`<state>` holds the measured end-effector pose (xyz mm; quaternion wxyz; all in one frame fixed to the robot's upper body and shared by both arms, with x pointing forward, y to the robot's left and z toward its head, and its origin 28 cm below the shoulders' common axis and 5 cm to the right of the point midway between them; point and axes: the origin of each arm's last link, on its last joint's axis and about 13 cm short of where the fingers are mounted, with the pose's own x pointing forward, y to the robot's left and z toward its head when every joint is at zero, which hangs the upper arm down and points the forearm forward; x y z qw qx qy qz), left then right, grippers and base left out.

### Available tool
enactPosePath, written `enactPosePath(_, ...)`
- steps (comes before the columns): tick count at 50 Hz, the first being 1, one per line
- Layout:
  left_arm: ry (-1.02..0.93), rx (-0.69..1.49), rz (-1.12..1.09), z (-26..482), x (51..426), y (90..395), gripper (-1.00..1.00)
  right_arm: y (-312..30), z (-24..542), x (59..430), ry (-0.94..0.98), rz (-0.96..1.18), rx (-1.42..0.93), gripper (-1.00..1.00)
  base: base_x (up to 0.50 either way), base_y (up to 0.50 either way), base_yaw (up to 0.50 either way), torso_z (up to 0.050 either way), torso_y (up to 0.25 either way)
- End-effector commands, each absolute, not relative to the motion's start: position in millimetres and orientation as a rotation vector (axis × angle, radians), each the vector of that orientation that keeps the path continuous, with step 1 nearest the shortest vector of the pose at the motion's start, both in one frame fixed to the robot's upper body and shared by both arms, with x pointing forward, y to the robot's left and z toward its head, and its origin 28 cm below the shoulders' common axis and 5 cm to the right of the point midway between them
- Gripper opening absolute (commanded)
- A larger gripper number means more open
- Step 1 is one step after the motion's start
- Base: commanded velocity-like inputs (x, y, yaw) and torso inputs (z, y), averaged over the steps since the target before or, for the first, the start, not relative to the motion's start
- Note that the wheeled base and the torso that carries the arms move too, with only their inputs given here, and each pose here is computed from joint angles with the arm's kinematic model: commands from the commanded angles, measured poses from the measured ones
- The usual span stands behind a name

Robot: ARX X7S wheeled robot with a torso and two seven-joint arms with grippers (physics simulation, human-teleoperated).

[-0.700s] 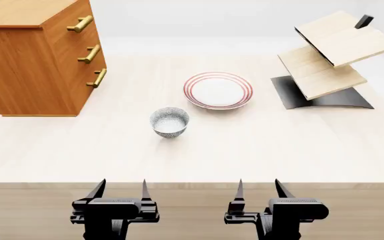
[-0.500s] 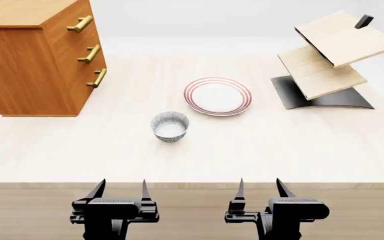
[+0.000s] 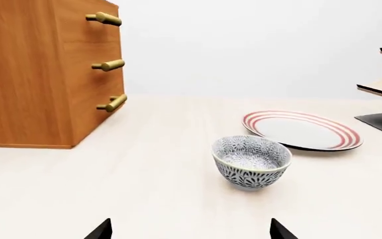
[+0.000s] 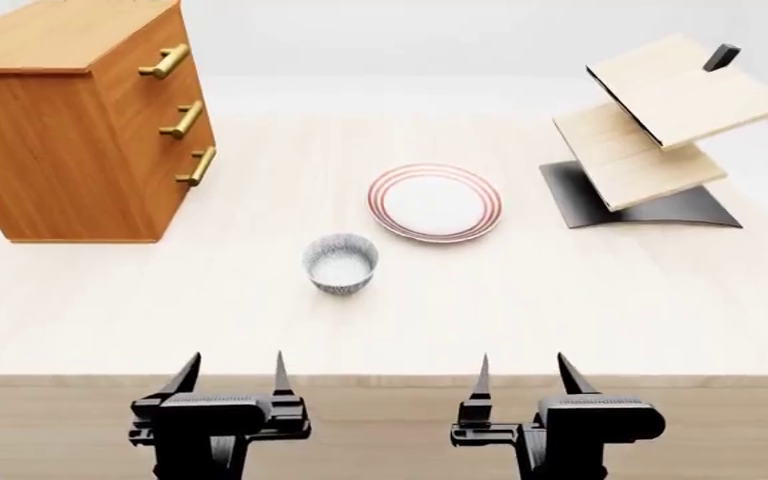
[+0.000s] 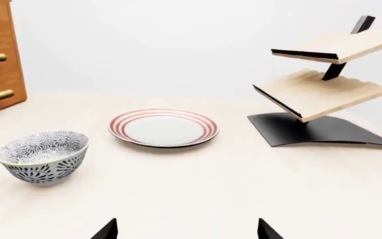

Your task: Open the top drawer of the cabinet and put the bowl in it.

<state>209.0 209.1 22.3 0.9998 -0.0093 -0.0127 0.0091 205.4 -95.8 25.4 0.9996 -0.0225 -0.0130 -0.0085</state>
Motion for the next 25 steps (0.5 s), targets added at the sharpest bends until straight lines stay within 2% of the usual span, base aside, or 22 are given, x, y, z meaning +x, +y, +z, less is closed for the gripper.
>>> enactPosePath(1,-0.031,-0.014,0.025,26,210,211,1.00,-96,30,203,-0.037,-0.019,-0.053,1.00,0.00,0.00,0.00,0.050,0.023)
enactPosePath(14,-0.072,0.010,0.026,47,215,216,1.00,-99,44,201,-0.067,-0.024,-0.084,1.00,0.00,0.00,0.00,0.050,0.023)
enactPosePath(25,-0.117,0.004,-0.016,82,220,220,1.00,-104,80,201,-0.124,-0.028,-0.148,1.00,0.00,0.00,0.00,0.050,0.022)
